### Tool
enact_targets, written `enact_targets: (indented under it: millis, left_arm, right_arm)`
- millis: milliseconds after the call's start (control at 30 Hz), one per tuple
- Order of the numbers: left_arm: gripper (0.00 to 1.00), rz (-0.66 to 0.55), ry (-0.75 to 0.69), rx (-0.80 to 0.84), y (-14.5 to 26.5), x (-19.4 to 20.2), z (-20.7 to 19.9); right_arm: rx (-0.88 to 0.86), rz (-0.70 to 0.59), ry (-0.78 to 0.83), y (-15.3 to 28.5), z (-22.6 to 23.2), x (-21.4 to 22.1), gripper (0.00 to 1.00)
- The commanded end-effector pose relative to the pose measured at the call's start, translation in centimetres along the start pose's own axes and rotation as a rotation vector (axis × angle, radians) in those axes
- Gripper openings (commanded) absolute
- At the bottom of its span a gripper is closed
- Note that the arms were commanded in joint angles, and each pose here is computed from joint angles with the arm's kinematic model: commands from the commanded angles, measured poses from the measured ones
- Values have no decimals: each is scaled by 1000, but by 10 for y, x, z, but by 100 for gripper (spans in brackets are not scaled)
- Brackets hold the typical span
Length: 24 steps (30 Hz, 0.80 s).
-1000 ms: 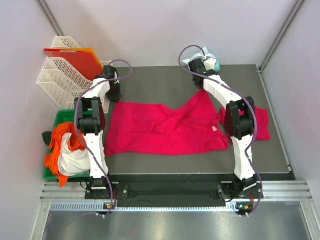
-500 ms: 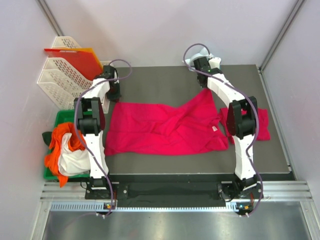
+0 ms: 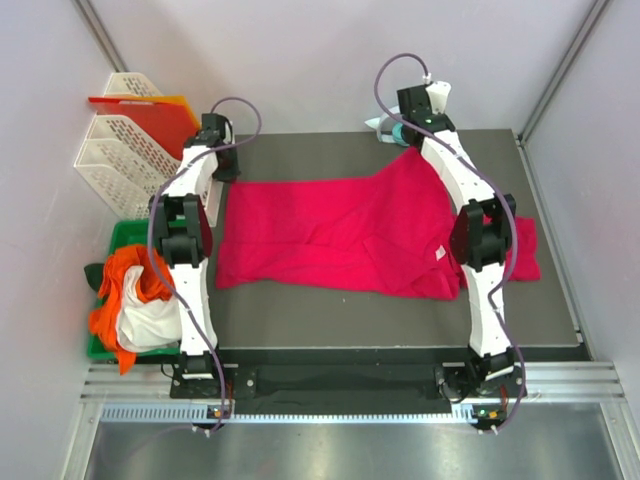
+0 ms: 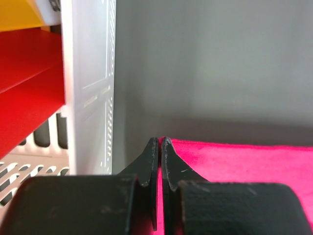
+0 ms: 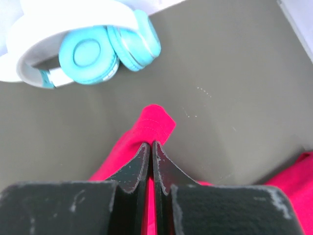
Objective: Fold and stack the t-shirts
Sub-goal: Fold the flattened tshirt in 1/3 of the way
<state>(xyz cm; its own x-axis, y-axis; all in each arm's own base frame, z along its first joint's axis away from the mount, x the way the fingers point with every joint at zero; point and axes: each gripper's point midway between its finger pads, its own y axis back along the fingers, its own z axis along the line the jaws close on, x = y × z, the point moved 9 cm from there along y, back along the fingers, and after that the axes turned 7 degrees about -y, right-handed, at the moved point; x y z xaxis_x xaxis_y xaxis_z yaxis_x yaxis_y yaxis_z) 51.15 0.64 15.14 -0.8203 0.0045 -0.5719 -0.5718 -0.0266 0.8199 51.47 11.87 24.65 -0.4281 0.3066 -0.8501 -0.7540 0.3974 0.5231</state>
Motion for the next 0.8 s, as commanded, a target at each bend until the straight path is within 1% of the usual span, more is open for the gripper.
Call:
enact_targets:
  millis: [0, 167, 400, 767]
  left_arm:
    - [0, -5, -1, -20, -11, -3, 5]
    - [0, -20, -2, -34, -19, -7, 6]
    - [0, -72, -4, -52, -22, -21, 8]
    - [0, -54, -6, -73, -37, -16, 10]
  right_arm:
    - [-14, -36, 8, -11, 5, -7, 0]
    - [-26, -40, 16, -21, 11, -2, 0]
    - [-38, -50, 9, -30, 16, 0, 0]
    - [-14, -14, 7, -59, 9, 15, 0]
